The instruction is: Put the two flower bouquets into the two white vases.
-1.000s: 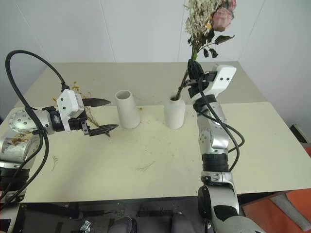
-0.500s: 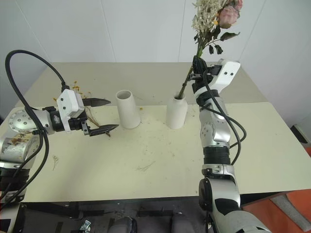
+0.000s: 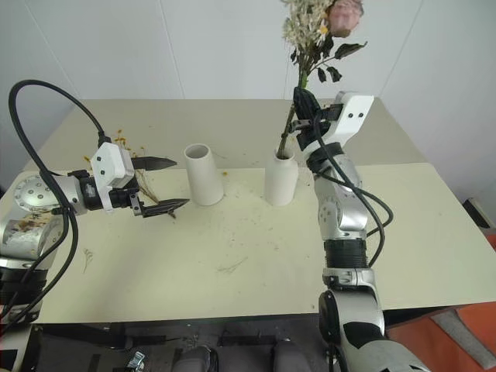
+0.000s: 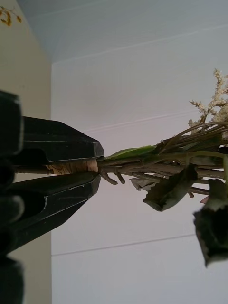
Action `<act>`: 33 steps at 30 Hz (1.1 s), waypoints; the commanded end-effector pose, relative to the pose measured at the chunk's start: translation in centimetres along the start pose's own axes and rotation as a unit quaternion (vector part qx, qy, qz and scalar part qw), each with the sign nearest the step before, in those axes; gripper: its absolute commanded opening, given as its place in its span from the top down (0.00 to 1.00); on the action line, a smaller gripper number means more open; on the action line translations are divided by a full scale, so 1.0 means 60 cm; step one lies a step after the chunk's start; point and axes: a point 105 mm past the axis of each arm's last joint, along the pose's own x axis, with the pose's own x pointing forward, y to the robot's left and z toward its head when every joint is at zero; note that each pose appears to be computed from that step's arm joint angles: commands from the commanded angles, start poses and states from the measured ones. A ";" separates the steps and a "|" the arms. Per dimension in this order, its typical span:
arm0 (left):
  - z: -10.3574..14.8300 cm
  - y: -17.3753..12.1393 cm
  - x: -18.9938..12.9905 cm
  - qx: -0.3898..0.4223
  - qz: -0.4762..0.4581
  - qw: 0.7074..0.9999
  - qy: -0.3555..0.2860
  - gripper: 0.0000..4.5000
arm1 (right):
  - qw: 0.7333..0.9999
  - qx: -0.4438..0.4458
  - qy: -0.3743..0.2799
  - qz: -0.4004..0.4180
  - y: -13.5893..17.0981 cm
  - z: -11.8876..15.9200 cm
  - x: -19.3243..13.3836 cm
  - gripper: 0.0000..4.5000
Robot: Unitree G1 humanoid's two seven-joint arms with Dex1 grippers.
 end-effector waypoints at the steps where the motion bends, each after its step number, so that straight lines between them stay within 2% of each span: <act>1: 0.023 0.008 -0.004 0.028 0.007 0.999 -0.017 0.00 | 0.999 -0.026 -0.020 0.027 0.023 0.008 -0.004 0.97; 9: 0.022 0.006 -0.006 0.027 0.008 0.999 -0.016 0.00 | 0.999 -0.047 -0.013 0.009 0.006 -0.013 -0.015 0.97; 19: 0.024 0.006 -0.008 0.028 0.006 0.999 -0.015 0.00 | 0.997 -0.064 -0.031 -0.026 -0.045 0.019 -0.003 0.97; 26: 0.025 0.007 -0.006 0.029 0.004 0.999 -0.016 0.00 | 0.998 -0.043 -0.037 -0.020 -0.041 0.027 -0.002 0.97; 33: 0.025 0.009 -0.007 0.030 0.004 0.999 -0.014 0.00 | 0.998 -0.048 -0.037 0.023 -0.003 0.024 -0.004 0.97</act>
